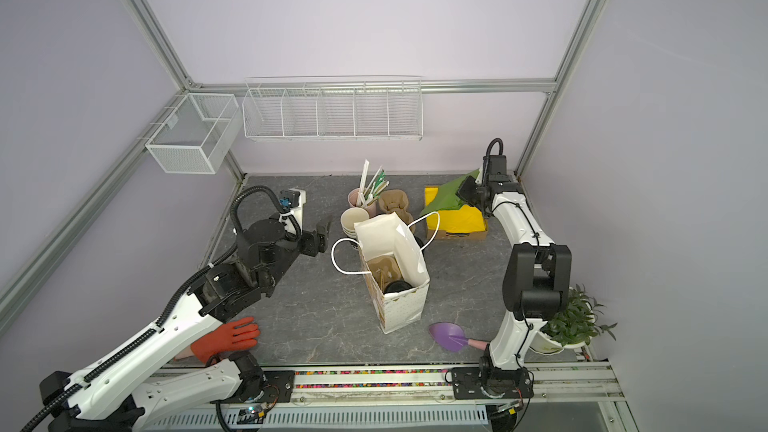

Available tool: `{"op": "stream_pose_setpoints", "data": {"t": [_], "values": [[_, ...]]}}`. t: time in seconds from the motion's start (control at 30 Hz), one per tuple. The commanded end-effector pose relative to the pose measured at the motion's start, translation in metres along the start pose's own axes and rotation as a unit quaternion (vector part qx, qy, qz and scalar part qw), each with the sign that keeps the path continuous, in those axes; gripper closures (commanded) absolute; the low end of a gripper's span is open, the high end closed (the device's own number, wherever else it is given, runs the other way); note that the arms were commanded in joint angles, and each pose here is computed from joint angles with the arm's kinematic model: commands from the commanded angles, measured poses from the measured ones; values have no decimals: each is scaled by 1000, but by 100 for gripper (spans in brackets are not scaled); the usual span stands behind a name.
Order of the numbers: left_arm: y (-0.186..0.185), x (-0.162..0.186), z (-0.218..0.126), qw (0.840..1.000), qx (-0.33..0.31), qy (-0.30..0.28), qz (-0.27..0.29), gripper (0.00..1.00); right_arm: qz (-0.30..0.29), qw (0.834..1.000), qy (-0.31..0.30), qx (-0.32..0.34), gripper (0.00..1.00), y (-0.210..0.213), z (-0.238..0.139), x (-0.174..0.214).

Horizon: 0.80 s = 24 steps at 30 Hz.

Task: Pack the takeout coffee
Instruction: 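Carry the green napkin over the gift bag with the right gripper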

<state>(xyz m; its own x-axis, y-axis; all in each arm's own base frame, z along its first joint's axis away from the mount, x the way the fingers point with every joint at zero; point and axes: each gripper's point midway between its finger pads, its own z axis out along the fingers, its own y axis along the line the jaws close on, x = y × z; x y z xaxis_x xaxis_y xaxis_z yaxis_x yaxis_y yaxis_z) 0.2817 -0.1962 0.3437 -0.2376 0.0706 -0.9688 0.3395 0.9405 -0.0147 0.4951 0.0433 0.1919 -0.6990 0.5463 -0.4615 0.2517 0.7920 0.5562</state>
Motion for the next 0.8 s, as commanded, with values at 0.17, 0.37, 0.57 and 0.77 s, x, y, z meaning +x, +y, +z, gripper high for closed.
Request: {"op": "stream_pose_setpoints", "data": {"t": [0.17, 0.37, 0.57, 0.77], "values": [[3, -2, -4, 1000, -2, -3, 4, 17, -16, 997, -55, -44, 93, 34, -62, -7], [7, -4, -7, 1000, -8, -9, 0, 17, -32, 991, -109, -71, 93, 53, -128, -4], [7, -6, -8, 1000, -9, -11, -4, 18, -67, 977, -166, -114, 93, 79, -209, 8], [7, -7, -9, 1000, -7, -14, -7, 18, -120, 950, -216, -189, 93, 119, -297, 33]]}}
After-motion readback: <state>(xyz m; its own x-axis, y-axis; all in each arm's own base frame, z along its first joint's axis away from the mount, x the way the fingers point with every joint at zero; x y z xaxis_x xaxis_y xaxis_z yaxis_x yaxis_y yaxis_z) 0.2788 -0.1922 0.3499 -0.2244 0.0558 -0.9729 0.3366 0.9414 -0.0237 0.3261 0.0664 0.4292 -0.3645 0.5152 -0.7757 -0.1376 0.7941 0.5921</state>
